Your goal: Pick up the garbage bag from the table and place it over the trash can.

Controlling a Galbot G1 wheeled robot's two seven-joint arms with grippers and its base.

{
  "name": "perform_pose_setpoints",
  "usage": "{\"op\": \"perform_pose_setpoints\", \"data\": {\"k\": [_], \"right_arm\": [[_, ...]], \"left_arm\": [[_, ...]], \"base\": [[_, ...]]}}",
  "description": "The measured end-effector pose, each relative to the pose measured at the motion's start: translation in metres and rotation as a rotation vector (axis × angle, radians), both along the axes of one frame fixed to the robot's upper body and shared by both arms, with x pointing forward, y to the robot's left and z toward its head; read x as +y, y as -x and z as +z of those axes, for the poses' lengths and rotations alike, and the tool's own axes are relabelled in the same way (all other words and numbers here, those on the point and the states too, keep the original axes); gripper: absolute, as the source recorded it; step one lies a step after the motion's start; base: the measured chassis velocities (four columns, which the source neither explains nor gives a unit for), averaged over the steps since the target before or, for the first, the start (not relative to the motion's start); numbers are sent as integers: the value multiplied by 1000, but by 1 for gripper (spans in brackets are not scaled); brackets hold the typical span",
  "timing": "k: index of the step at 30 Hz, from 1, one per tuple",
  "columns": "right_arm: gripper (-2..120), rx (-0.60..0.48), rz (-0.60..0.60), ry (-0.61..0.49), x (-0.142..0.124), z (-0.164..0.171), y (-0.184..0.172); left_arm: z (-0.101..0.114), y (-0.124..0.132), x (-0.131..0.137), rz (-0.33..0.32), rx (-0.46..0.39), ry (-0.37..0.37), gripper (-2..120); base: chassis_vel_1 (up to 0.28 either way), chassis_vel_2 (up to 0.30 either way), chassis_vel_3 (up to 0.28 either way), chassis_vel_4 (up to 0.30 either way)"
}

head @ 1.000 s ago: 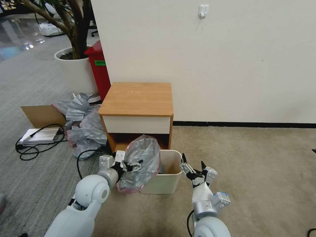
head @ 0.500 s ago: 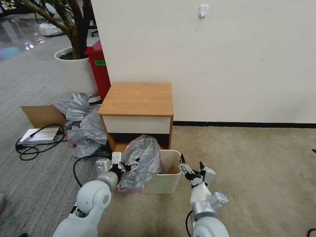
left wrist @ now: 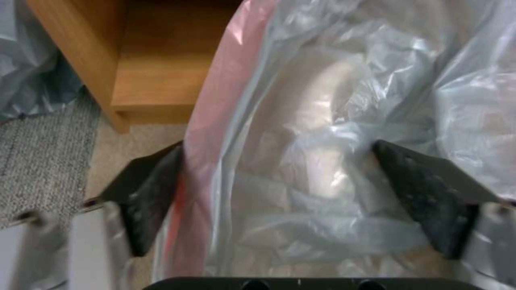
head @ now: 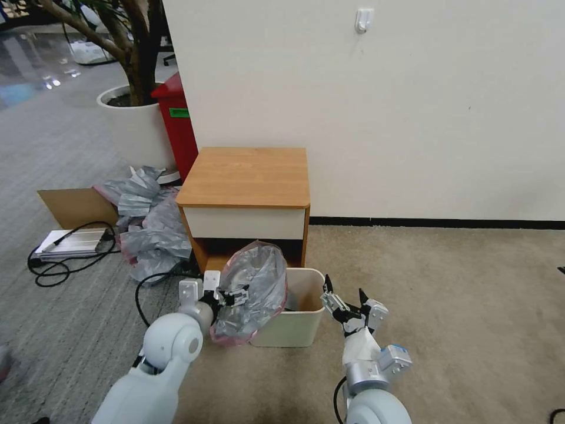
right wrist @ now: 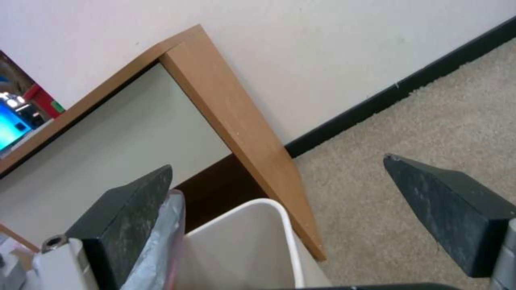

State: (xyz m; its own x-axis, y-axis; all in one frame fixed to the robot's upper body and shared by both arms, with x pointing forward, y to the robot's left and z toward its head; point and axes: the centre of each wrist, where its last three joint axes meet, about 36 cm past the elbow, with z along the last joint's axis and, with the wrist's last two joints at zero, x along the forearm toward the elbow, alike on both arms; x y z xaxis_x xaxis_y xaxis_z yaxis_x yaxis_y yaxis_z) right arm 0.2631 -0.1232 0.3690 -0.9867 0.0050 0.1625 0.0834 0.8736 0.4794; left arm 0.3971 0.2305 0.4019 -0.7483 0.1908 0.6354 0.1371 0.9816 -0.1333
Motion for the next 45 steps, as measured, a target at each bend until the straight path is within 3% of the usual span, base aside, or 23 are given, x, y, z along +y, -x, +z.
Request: {"op": "perform_pose_setpoints", "data": {"k": [4, 10, 14, 16, 18, 20, 25, 29, 38, 44, 45], "right_arm": [[100, -5, -6, 6, -1, 1, 2], [100, -13, -10, 5, -1, 4, 2], [100, -15, -13, 3, -1, 5, 2], [100, -13, -13, 3, -1, 4, 3], [100, -13, -13, 3, -1, 4, 3], [100, -14, -13, 3, -1, 4, 2], [100, -17, -10, 1, 0, 5, 2], [100, -18, -7, -1, 1, 6, 2], [100, -34, 4, -9, 3, 13, 3], [100, -82, 75, -15, 4, 20, 2], [100, -133, 159, -16, 1, 23, 2]], "left_arm": [[-9, -6, -1, -27, 23, 2, 73], [-19, -9, -8, -70, 35, -9, 69], [-24, -12, -13, -84, 42, -8, 56], [-26, -12, -16, -90, 46, -11, 43], [-27, -11, -16, -90, 46, -11, 39], [-28, -10, -17, -91, 49, -13, 28], [-31, -6, -18, -91, 55, -21, 13], [-32, -2, -17, -90, 59, -28, 8], [-33, 14, -15, -73, 57, -56, 8], [-16, 39, -18, -48, -55, -29, 5], [-8, 49, -15, -32, -136, -29, 3]], "base": [[0, 0, 0, 0], [0, 0, 0, 0], [0, 0, 0, 0], [0, 0, 0, 0], [0, 0, 0, 0], [0, 0, 0, 0], [0, 0, 0, 0], [0, 0, 0, 0], [0, 0, 0, 0], [0, 0, 0, 0], [0, 0, 0, 0]]}}
